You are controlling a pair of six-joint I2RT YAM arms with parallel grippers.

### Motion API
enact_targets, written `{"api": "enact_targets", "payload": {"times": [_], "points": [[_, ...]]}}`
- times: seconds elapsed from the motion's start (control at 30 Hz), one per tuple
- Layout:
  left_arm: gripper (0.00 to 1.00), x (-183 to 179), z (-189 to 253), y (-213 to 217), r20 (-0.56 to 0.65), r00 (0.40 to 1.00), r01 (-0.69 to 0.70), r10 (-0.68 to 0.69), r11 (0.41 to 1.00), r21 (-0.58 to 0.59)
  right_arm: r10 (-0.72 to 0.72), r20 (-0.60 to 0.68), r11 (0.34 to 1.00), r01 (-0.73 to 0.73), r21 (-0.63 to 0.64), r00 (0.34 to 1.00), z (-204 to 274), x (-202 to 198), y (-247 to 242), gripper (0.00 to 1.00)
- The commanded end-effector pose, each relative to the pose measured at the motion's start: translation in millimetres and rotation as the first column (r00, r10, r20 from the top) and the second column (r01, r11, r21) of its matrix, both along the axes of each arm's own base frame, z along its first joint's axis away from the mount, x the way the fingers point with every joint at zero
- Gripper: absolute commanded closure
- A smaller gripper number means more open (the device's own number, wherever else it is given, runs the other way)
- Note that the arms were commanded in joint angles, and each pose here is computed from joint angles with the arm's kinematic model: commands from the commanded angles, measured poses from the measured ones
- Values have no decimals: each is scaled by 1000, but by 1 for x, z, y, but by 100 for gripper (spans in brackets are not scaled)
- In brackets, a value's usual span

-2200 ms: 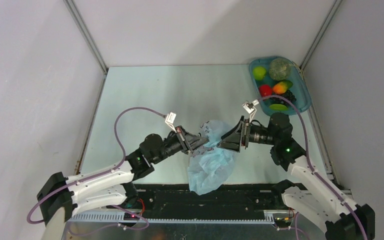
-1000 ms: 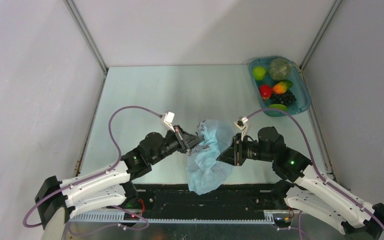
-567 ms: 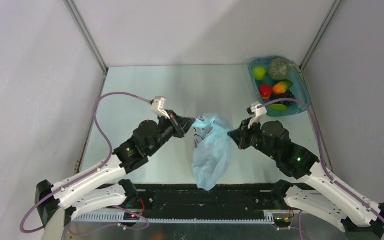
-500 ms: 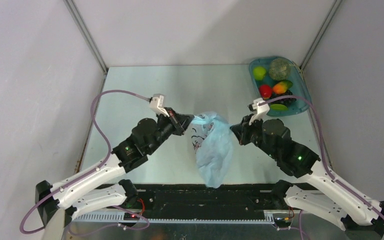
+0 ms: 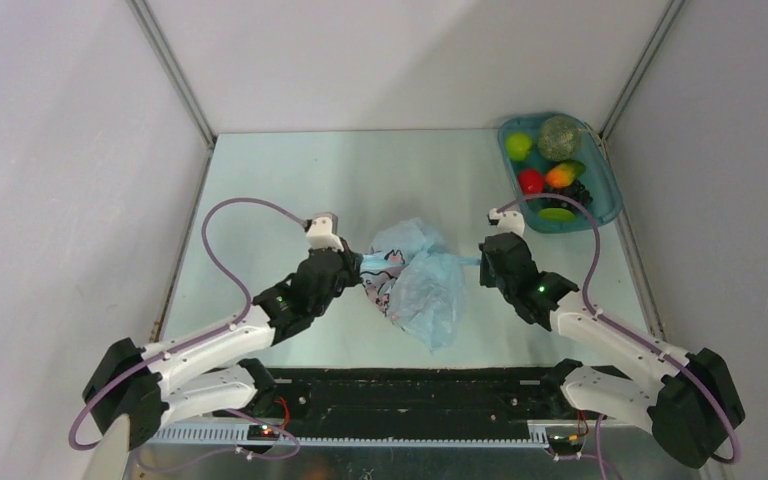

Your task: Place the fake fruits into the plastic bag and tie a complex knot

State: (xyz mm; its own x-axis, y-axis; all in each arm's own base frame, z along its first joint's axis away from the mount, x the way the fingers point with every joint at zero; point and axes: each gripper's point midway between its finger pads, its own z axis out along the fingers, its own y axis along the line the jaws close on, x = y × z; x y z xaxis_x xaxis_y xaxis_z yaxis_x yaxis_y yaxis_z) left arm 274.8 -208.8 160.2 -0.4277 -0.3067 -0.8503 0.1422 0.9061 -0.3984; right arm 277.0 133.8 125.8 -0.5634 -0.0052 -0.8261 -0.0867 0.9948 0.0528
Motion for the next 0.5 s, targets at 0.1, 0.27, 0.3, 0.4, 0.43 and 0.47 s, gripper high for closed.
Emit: {"api": "enact_targets", "payload": {"times": [0.1,0.27,0.3,0.4,0.43,0.47], "points": [[100,18,36,56,128,967,-225,220,974,23,-109,136,992,117,-50,985,32,12,-30,100],[100,14,62,35,165,979,-112,120,992,-57,-15,162,999,10,33,987,56,6,-9,100],[100,12,65,27,168,982,-69,81,995,-77,-15,159,997,3,76,987,61,4,-5,99],[100,7,63,14,150,988,-9,28,992,-122,-58,108,983,38,177,992,64,-6,-3,64],[100,5,61,8,139,990,14,5,990,-141,-98,79,965,75,252,992,65,-12,-1,50],[100,4,58,3,136,991,36,-15,987,-157,-122,60,950,99,297,991,65,-15,0,45]]}}
